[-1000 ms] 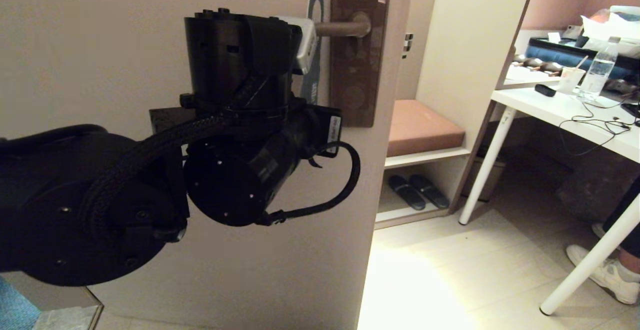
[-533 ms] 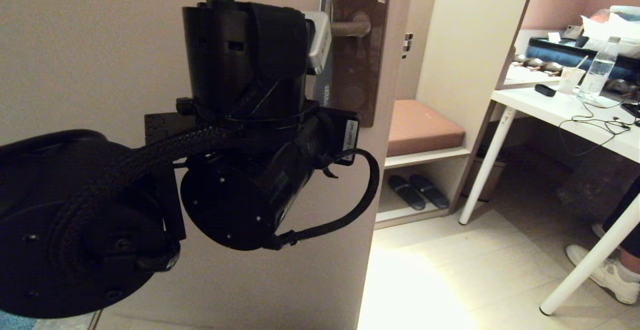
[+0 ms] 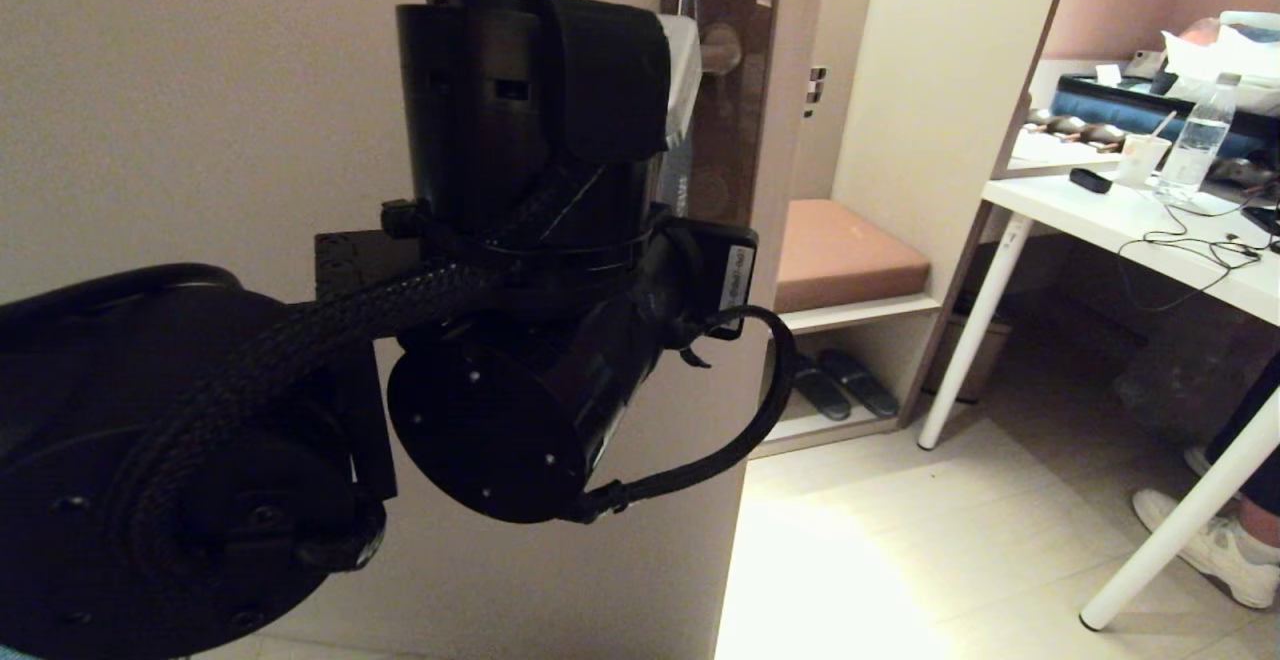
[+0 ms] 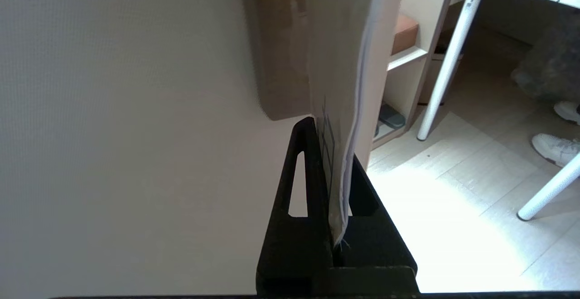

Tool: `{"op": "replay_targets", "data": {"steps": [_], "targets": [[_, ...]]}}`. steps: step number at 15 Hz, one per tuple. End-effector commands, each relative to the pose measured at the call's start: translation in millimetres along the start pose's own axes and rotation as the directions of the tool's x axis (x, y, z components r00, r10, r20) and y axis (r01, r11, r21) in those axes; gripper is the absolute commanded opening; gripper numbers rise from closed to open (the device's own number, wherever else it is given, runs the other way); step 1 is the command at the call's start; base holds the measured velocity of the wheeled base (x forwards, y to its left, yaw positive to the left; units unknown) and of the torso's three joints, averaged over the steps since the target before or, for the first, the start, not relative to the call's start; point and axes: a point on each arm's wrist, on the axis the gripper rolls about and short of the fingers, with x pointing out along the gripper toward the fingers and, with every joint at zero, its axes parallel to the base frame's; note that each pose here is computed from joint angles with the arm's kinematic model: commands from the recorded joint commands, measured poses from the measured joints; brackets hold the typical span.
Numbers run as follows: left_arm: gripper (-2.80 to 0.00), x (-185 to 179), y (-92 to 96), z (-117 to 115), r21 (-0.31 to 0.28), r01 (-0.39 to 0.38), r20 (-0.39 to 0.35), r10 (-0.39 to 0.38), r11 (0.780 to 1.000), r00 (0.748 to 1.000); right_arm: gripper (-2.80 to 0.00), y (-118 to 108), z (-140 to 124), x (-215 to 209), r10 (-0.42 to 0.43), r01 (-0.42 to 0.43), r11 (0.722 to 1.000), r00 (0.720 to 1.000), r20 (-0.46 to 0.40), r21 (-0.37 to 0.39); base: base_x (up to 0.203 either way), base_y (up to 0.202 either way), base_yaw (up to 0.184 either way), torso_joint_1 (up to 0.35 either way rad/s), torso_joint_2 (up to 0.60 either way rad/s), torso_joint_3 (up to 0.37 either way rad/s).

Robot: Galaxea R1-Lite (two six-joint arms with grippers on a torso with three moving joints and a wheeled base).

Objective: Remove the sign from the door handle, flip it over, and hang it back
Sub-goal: Hang the sign back with the other side facing out

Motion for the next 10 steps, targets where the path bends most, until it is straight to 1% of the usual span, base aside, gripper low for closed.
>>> {"op": "replay_targets", "data": {"steps": [1,4,5,10], "targets": [[-2.80,2.1,-4.6,-1.5,0.001,0.003,-0.001,-0.003,1.000,1.000,-2.80,0.0,0.1,0.1,0.000,0.000,1.000,1.000,0.000,0.001,0.000,0.000,0.000,0.000,0.00,0.000],[-2.80,1.4,-8.1,-3.1,-0.006,0.012,-0.004,-0.012,1.000,1.000,-2.80,0.0,0.1,0.1,0.000,0.000,1.000,1.000,0.000,0.001,0.000,0.000,0.000,0.000,0.00,0.000],[0.00,0.2,-9.7,-3.3,-0.016,0.018,-0.005,-0.018,1.000,1.000,-2.80,0.0,0.1,0.1,0.000,0.000,1.000,1.000,0.000,0.001,0.000,0.000,0.000,0.000,0.00,0.000],[0.00,-2.5,-10.8,-3.5,-0.031,0.022,-0.005,-0.023,0.999,1.000,-2.80,0.0,0.1,0.1,0.000,0.000,1.000,1.000,0.000,0.001,0.000,0.000,0.000,0.000,0.00,0.000]]}}
